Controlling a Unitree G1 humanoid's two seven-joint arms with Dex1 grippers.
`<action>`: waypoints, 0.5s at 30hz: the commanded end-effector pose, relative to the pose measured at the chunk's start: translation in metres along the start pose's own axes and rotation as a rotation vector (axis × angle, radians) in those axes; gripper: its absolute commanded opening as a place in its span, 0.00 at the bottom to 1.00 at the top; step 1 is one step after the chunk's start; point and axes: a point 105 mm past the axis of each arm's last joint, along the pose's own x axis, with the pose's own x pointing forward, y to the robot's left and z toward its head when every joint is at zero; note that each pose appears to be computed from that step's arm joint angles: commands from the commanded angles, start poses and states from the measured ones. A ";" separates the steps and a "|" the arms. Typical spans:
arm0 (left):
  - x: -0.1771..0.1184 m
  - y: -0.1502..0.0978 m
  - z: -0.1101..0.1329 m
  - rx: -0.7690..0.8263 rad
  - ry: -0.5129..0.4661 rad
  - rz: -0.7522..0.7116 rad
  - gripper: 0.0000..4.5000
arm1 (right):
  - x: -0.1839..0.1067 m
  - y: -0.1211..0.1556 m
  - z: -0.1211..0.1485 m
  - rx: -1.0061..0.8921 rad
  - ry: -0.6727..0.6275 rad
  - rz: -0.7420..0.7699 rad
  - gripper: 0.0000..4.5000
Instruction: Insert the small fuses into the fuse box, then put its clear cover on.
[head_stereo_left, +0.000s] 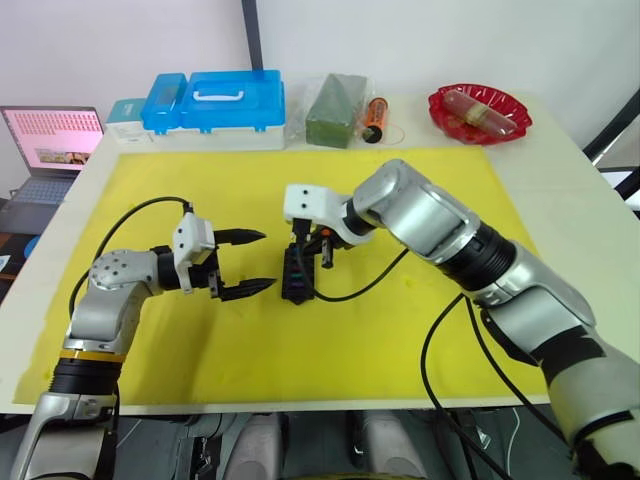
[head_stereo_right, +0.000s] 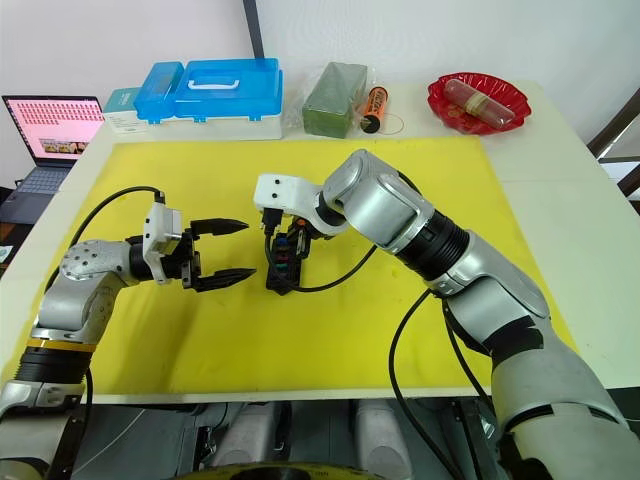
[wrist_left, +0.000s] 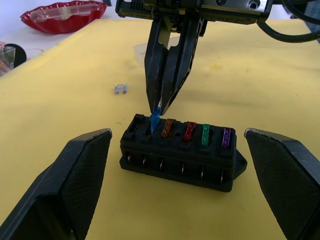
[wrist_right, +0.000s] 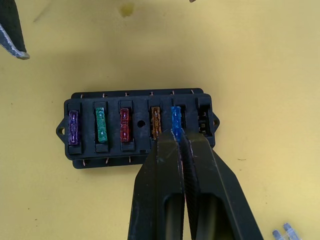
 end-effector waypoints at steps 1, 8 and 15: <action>0.000 0.004 0.011 0.048 -0.019 0.002 1.00 | -0.011 -0.006 0.017 -0.034 -0.050 -0.035 0.01; -0.001 0.004 0.011 0.047 -0.019 0.001 1.00 | -0.012 -0.006 0.018 -0.037 -0.053 -0.033 0.01; -0.001 0.004 0.011 0.047 -0.016 0.003 1.00 | -0.011 -0.007 0.018 -0.029 -0.056 -0.031 0.01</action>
